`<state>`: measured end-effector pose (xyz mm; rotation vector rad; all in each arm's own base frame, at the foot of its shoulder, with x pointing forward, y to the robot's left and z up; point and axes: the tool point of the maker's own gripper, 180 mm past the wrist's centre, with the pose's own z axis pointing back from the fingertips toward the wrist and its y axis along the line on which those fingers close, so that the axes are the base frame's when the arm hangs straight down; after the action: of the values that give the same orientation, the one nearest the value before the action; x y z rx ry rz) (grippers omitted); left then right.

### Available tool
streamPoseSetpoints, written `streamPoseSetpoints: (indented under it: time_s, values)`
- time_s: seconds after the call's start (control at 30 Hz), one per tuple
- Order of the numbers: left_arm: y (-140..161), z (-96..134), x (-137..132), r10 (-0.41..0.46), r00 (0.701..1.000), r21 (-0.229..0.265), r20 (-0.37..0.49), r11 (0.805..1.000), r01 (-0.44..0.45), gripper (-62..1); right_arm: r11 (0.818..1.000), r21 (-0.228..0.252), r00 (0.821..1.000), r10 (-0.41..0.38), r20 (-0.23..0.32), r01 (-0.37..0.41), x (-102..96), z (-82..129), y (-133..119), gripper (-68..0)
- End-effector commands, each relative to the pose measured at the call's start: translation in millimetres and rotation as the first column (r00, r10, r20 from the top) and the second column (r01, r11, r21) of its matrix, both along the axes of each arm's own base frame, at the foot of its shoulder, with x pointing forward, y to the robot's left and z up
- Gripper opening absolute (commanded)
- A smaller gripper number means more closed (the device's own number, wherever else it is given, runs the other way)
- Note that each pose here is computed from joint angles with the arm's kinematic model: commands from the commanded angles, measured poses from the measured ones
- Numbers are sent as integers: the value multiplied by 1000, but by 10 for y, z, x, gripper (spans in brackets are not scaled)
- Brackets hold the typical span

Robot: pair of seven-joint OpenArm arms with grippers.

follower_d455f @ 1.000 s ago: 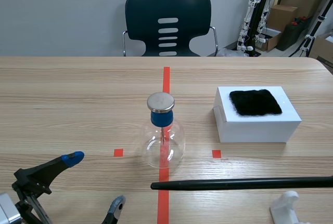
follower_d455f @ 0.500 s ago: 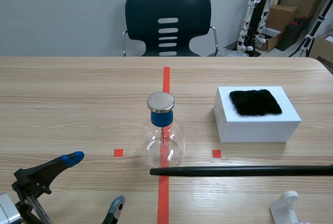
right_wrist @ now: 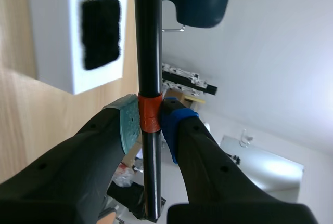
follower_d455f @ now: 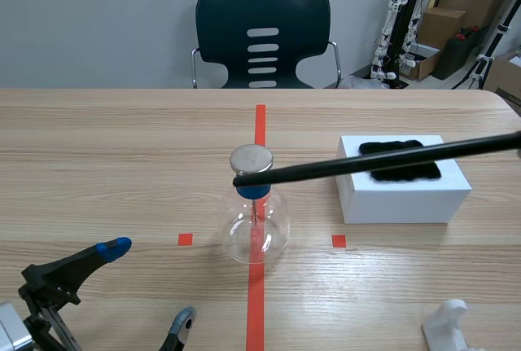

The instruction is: Do the electroscope experiment. move the rod toward and away from the electroscope

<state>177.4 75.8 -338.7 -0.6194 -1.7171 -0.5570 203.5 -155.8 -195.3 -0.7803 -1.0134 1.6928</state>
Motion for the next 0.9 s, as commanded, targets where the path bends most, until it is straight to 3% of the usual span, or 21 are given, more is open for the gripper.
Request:
streamPoseSetpoints:
  time_s: [0.0,0.27,0.6,0.87]
  values:
    - [-2,65,6,1,1000,-19,21,1000,0,14,1000,11,997,3,79,-4,116,173,8,-658]
    - [-2,65,6,1,1000,-19,21,1000,0,14,995,94,973,2,231,-24,368,661,-51,-658]
    - [-2,64,6,1,1000,-19,21,1000,0,14,997,64,954,-52,295,34,664,754,-591,-658]
    - [-5,38,12,1,1000,-9,10,1000,-1,14,997,67,958,-47,282,30,860,784,-780,-658]
